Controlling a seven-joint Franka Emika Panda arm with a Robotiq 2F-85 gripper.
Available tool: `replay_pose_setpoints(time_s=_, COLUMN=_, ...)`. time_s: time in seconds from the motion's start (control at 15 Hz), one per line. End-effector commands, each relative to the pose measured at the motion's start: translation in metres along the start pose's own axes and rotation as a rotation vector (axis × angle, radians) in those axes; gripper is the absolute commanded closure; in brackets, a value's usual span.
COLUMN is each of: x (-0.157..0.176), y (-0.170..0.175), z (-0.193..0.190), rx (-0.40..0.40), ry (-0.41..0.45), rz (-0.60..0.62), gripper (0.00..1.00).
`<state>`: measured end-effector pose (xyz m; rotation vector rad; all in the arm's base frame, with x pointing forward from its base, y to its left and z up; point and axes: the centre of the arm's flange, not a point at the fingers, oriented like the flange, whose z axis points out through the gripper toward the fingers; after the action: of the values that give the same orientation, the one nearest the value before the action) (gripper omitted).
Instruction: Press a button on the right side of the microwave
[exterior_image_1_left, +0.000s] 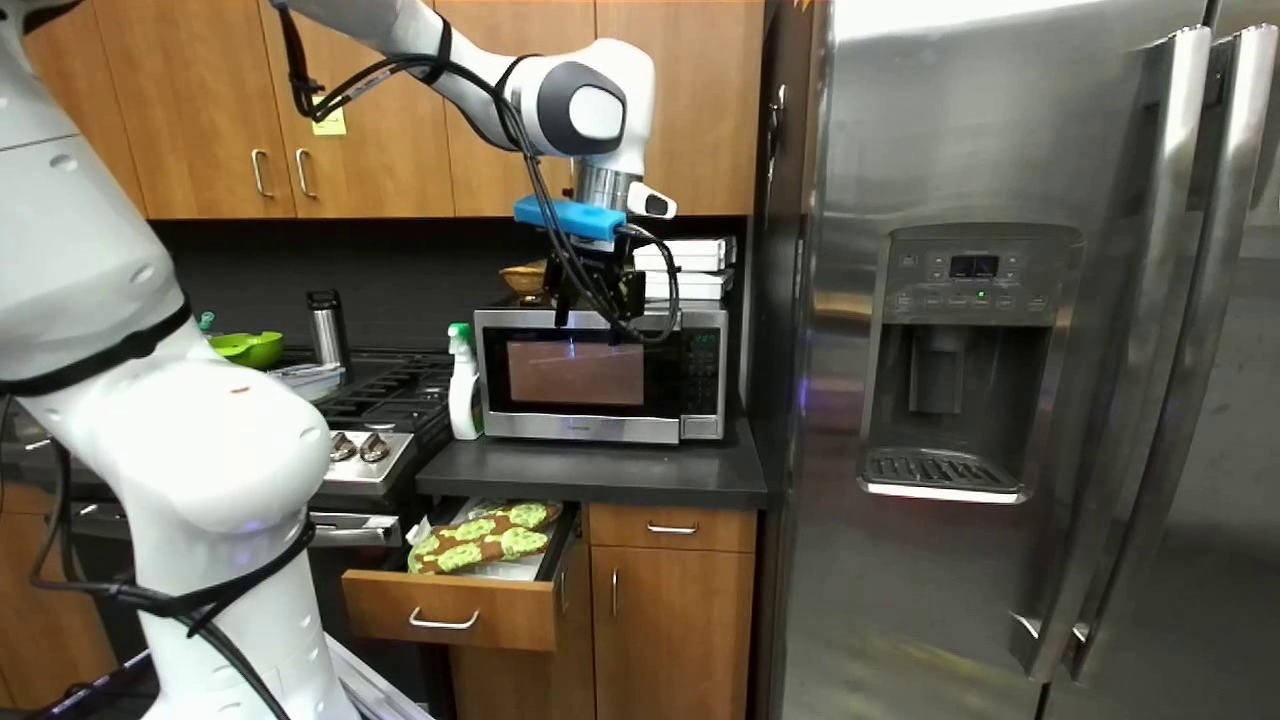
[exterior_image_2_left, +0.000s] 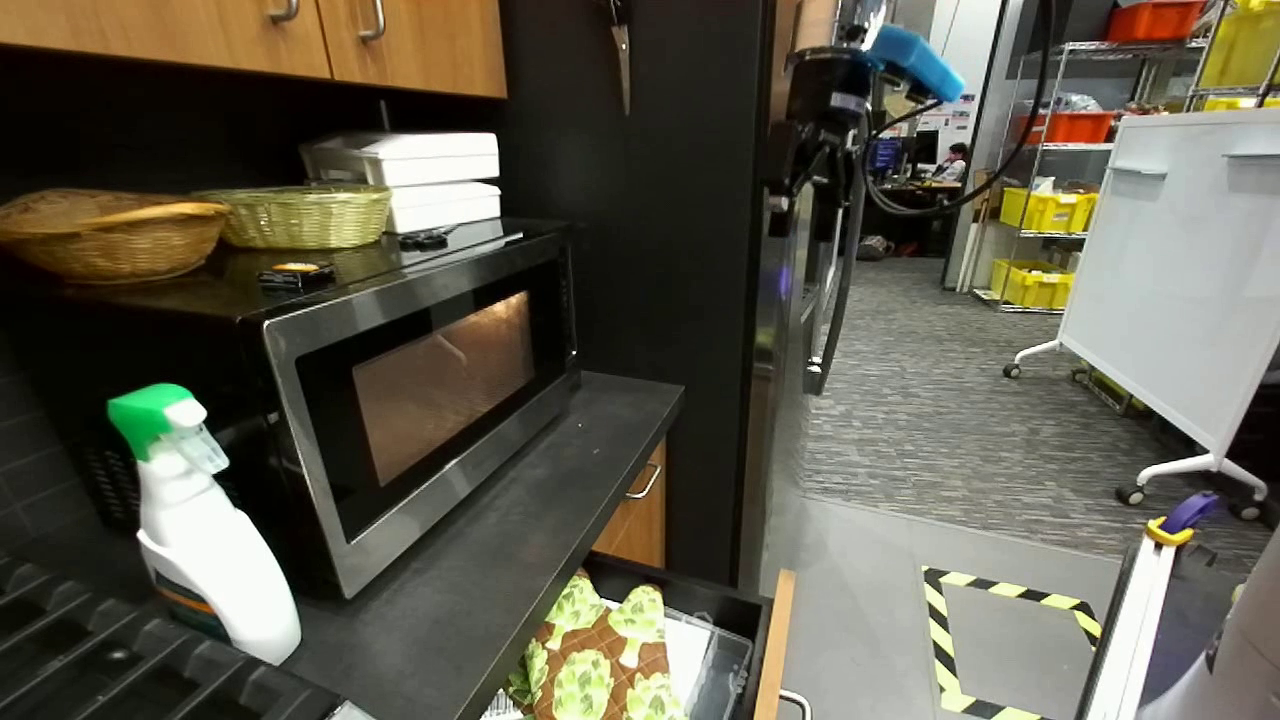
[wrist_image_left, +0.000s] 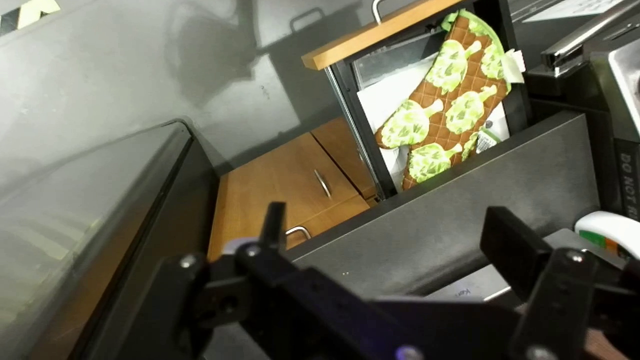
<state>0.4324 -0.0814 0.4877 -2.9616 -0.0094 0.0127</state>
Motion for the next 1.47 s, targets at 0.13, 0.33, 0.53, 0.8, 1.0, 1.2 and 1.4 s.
replay_pose_setpoints(time_s=0.13, x=0.015, y=-0.003, z=0.031, rx=0.007, ry=0.130, rz=0.103, gripper=0.00)
replay_pose_setpoints(time_s=0.33, x=0.022, y=-0.003, z=0.044, rx=0.026, ry=0.215, rz=0.168, gripper=0.00)
replay_pose_setpoints(time_s=0.53, x=0.027, y=-0.001, z=0.056, rx=0.043, ry=0.278, rz=0.229, gripper=0.00)
replay_pose_setpoints(time_s=0.8, x=0.032, y=0.002, z=0.068, rx=0.060, ry=0.350, rz=0.301, gripper=0.00)
replay_pose_setpoints(time_s=1.0, x=0.039, y=0.002, z=0.068, rx=0.070, ry=0.397, rz=0.343, gripper=0.00)
replay_pose_setpoints(time_s=1.2, x=0.049, y=0.005, z=0.067, rx=0.079, ry=0.422, rz=0.371, gripper=0.00)
replay_pose_setpoints(time_s=1.4, x=0.056, y=0.007, z=0.067, rx=0.075, ry=0.441, rz=0.387, gripper=0.00)
